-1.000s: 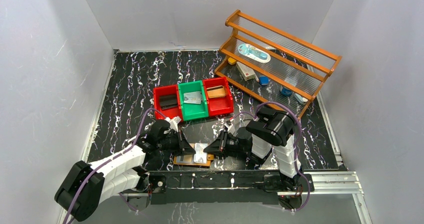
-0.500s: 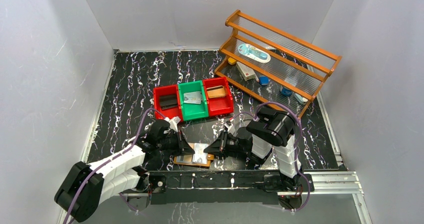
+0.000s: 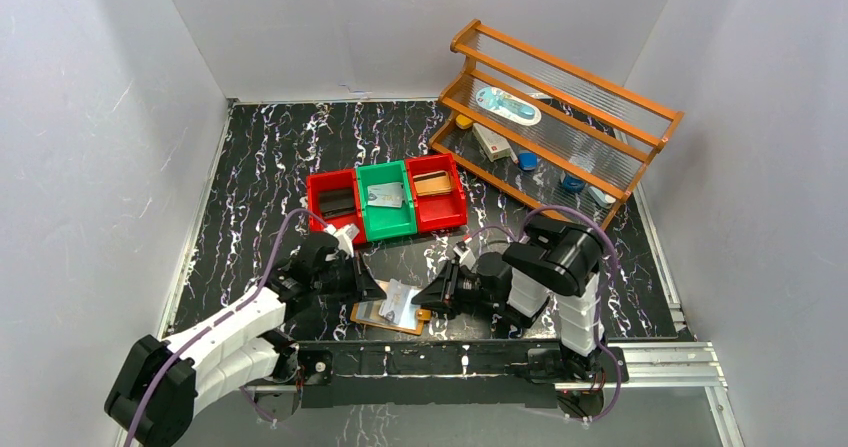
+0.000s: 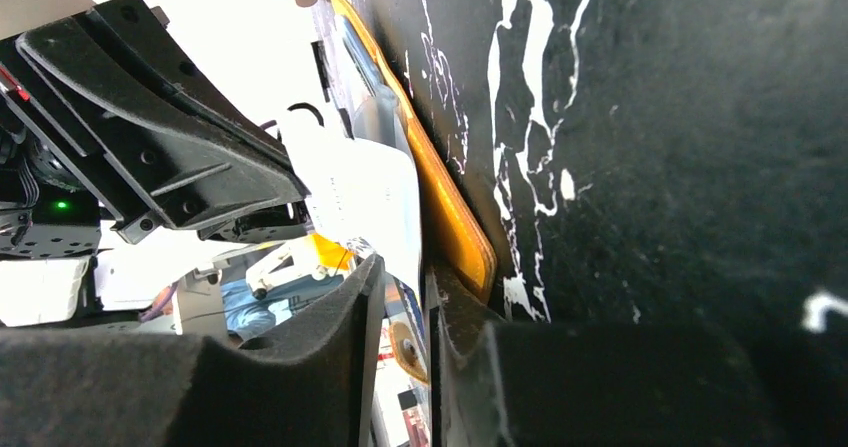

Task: Take the credit cards out of the card holder

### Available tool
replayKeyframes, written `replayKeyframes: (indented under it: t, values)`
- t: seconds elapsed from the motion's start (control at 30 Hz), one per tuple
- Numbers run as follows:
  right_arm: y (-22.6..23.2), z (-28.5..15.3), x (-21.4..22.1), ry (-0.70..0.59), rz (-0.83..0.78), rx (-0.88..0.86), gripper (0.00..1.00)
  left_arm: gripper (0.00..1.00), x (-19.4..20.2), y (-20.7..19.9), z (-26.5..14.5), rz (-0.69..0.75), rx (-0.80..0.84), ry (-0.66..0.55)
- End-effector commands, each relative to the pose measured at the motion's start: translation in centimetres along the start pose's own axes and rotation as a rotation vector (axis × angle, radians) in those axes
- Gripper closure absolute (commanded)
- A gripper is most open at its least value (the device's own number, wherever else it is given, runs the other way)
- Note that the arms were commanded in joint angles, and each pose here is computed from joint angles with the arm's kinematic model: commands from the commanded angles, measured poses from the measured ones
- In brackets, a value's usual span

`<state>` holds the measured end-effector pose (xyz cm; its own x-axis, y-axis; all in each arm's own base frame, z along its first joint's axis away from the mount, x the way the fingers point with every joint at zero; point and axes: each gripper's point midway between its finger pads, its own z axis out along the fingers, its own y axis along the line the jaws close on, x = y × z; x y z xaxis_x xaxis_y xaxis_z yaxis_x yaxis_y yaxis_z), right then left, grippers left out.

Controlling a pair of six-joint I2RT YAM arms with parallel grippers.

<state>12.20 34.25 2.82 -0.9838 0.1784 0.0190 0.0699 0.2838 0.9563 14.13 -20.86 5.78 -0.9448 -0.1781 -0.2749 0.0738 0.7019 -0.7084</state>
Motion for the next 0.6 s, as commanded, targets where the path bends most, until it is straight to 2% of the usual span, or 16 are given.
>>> replayKeyframes:
  t: [0.0, 0.1, 0.27, 0.37, 0.47, 0.57]
  values:
    - [-0.6, -0.4, -0.4, -0.015, -0.021, 0.090, 0.67, 1.00, -0.2, -0.6, -0.1, 0.015, 0.017, 0.017]
    - [-1.9, -1.0, -1.4, -0.054, -0.072, 0.262, 0.60, 1.00, -0.1, -0.5, 0.0, 0.011, 0.018, 0.024]
    - [-0.9, -3.1, -4.7, -0.180, -0.193, 0.515, 0.46, 1.00, 0.0, -0.4, 0.3, 0.007, 0.024, 0.026]
    - [1.5, -3.4, -5.5, -0.202, -0.259, 0.499, 0.50, 1.00, 0.0, -0.7, 0.5, 0.000, 0.045, 0.027]
    - [3.2, -2.4, -4.7, -0.147, -0.286, 0.448, 0.57, 1.00, 0.0, -0.8, 0.7, -0.006, 0.051, 0.032]
    - [3.5, -1.8, -4.4, -0.151, -0.305, 0.486, 0.58, 1.00, 0.0, -0.8, 0.7, -0.008, 0.052, 0.033]
